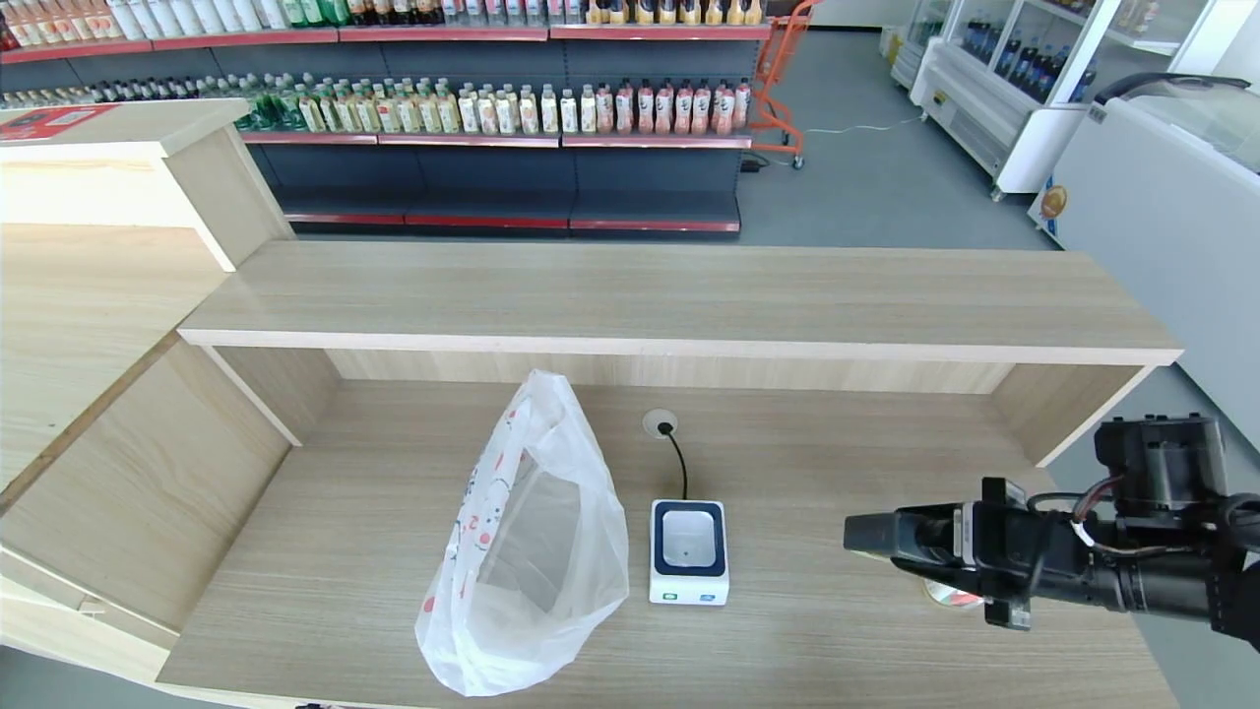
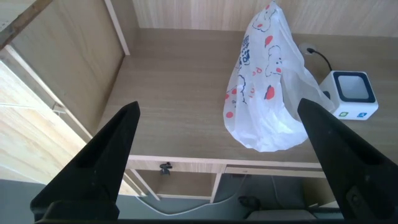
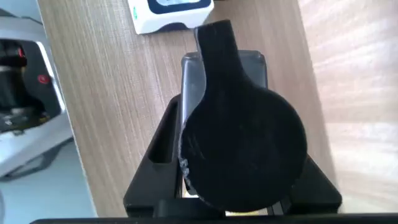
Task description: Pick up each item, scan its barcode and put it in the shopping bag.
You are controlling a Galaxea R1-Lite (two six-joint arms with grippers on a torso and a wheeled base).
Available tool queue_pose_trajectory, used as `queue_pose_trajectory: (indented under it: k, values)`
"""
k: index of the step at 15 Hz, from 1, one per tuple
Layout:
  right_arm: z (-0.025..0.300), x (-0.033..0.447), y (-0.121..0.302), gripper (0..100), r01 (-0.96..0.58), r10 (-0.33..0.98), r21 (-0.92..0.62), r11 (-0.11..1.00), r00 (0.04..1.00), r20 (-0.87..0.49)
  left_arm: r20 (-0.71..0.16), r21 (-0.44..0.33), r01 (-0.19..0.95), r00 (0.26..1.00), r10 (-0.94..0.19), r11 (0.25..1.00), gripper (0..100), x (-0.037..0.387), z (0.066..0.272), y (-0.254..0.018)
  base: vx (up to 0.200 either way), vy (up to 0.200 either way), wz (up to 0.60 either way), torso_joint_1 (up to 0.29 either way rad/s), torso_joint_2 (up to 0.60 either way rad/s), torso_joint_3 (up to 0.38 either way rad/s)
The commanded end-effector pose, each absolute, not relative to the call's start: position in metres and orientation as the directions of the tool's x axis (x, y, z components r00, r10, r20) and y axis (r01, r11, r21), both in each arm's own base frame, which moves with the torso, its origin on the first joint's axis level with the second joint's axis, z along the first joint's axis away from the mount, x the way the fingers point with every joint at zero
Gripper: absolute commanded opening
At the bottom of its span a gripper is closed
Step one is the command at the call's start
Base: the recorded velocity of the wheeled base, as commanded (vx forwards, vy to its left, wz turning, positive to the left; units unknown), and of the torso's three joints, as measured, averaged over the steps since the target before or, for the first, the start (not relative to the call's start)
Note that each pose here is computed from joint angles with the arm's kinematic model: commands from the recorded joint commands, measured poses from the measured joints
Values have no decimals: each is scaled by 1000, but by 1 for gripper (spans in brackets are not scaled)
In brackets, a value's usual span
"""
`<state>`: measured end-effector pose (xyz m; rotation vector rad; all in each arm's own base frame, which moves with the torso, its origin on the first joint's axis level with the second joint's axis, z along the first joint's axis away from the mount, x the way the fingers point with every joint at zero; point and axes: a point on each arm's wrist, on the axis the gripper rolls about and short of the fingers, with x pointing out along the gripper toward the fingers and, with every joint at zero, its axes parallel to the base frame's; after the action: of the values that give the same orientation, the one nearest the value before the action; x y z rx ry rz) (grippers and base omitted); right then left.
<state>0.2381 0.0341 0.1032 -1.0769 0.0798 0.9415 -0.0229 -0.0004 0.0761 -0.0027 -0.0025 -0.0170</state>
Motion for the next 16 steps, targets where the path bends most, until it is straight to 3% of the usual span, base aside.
queue_pose_trajectory:
  k: [1, 2, 4, 6, 12, 16]
  values:
    - [107, 217, 21, 0, -406, 770, -888, -217, 488, -411, 3, -3, 17, 1000, -17, 1000, 100, -23, 76, 0, 0, 0, 0, 0, 0, 0]
    - [104, 213, 23, 0, -338, 795, -899, -280, 444, -414, 3, -3, 18, 1000, -18, 1000, 100, -23, 76, 0, 0, 0, 0, 0, 0, 0]
    - [90, 189, 39, 0, -143, 839, -864, -482, 210, -503, 3, -3, 18, 1000, -18, 1000, 100, -23, 76, 0, 0, 0, 0, 0, 0, 0]
    - [87, 170, 44, 0, -44, 833, -836, -547, 74, -548, 3, -3, 18, 1000, -18, 1000, 100, -23, 76, 0, 0, 0, 0, 0, 0, 0]
    - [94, 160, 79, 0, 191, 830, -830, -523, -106, -548, 3, -3, 17, 1000, -17, 1000, 100, -23, 76, 0, 0, 0, 0, 0, 0, 0]
    - [94, 165, 86, 0, 264, 837, -826, -499, -101, -538, 3, -3, 17, 1000, -17, 1000, 100, -23, 76, 0, 0, 0, 0, 0, 0, 0]
